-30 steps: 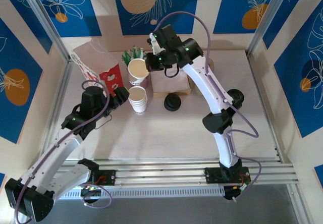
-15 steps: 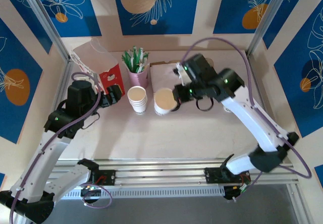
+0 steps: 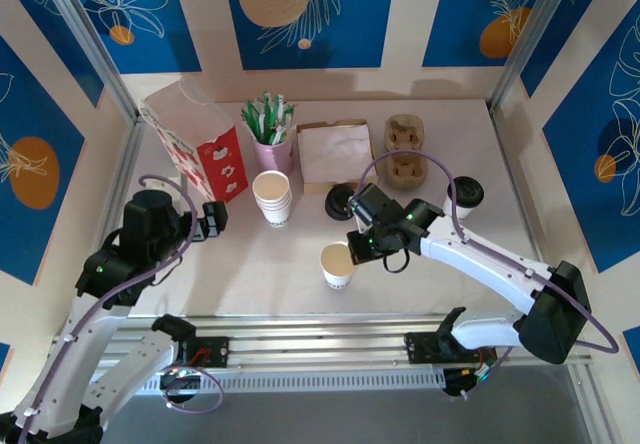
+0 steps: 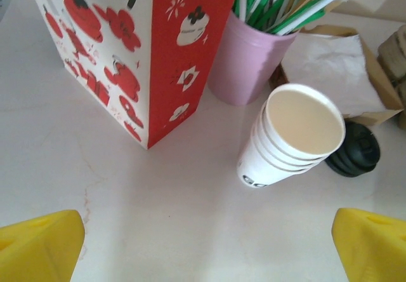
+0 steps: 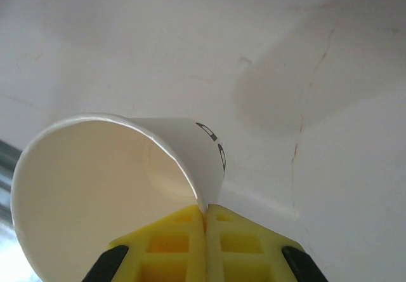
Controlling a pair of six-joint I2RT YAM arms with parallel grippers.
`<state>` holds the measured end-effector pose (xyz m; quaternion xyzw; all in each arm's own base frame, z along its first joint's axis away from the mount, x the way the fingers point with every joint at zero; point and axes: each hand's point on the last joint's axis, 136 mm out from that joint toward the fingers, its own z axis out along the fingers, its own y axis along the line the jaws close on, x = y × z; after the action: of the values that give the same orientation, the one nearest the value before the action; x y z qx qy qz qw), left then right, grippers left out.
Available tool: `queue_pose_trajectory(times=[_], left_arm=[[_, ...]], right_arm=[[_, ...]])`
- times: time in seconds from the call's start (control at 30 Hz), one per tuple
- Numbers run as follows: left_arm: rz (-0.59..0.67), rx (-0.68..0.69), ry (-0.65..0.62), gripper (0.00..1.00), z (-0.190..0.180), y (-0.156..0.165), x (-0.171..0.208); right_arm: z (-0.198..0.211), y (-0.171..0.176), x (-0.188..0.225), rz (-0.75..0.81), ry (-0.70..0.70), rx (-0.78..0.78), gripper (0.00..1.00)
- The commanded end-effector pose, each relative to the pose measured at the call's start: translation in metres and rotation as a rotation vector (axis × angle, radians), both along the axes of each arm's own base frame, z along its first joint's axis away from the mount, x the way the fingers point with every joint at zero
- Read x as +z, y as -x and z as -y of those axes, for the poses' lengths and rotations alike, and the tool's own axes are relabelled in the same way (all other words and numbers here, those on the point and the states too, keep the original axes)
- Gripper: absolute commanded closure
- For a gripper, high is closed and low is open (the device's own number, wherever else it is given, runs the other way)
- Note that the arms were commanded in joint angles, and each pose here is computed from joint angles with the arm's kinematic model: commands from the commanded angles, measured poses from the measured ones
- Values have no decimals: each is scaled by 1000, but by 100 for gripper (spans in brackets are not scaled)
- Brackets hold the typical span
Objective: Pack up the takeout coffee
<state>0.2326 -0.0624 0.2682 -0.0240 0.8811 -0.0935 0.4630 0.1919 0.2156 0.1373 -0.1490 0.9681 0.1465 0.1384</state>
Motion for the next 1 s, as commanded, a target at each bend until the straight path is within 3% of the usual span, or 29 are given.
queue_pose_trajectory(times=[0.0, 0.03, 0.17, 0.3, 0.4, 0.57, 0.67, 0.97], left_arm=[[44, 34, -42, 0, -11, -2, -3], [46, 37, -45, 0, -12, -1, -6], [41, 37, -47, 0, -13, -1, -14], [30, 30, -60, 0, -12, -3, -18], [21, 21, -65, 0, -10, -3, -20], [26, 21, -72, 0, -11, -4, -20], [27, 22, -73, 0, -11, -3, -20], [23, 22, -80, 0, -12, -3, -23]], right_arm=[[-10, -17, -5, 46, -21, -35, 100], [-12, -17, -9, 37, -16, -35, 100], [-15, -17, -17, 13, 13, -29, 79], [-19, -16, -7, 10, 2, -17, 66], [-13, -21, 13, 46, 26, -29, 49], [-7, -46, 56, 113, -36, -57, 31], [-11, -66, 54, 73, -67, -67, 25], [-19, -130, -4, -5, 20, -109, 12]])
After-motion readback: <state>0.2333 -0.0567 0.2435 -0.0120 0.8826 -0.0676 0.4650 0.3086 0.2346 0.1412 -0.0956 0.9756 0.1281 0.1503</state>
